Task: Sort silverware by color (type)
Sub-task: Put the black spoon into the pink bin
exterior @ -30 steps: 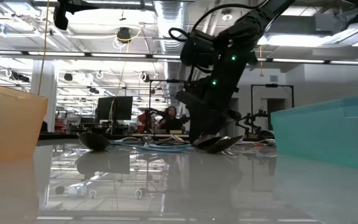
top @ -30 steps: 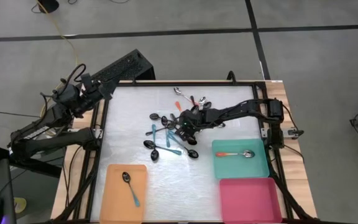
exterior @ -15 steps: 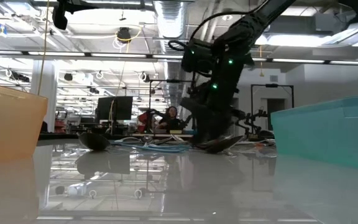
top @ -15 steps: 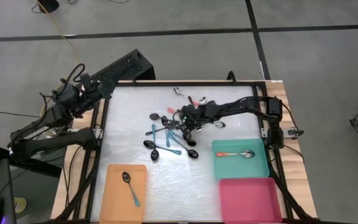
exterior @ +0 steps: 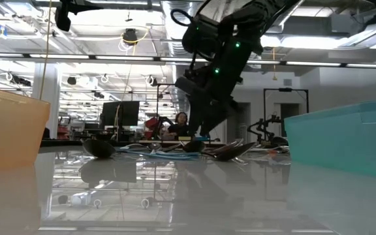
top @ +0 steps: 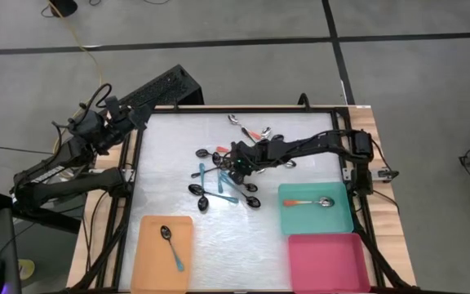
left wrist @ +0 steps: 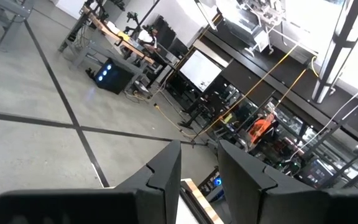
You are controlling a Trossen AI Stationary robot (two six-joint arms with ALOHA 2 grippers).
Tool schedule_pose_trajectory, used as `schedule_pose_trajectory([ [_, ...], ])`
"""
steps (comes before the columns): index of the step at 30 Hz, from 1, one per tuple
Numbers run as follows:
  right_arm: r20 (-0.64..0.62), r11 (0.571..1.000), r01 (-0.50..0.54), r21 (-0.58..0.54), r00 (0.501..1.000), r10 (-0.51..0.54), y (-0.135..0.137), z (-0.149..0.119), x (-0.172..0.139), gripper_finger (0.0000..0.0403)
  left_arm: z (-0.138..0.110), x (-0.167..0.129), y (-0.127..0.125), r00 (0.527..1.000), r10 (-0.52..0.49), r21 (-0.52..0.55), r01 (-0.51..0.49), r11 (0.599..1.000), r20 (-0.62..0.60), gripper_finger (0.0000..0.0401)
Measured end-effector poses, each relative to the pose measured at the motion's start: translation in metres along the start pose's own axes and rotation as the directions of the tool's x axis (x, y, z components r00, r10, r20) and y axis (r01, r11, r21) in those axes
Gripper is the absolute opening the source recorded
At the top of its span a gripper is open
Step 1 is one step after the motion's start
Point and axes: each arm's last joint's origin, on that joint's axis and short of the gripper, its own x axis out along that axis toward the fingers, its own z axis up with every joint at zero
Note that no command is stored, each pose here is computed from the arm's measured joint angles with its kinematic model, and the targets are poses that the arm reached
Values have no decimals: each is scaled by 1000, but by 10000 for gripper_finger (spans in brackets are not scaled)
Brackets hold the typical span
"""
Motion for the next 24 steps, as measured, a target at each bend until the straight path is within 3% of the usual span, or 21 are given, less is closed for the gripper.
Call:
schedule_pose_trajectory([
  [16,-80,994,67,84,995,-61,8,-29,45,185,0,0,0,1000,4,1,-4,1000,2,90],
  [20,-127,991,94,96,989,-81,3,-31,46,136,0,0,0,1000,4,0,-4,1000,2,90],
  [24,-189,993,59,105,981,-38,-1,-31,46,51,0,0,0,1000,4,0,-4,1000,2,90],
])
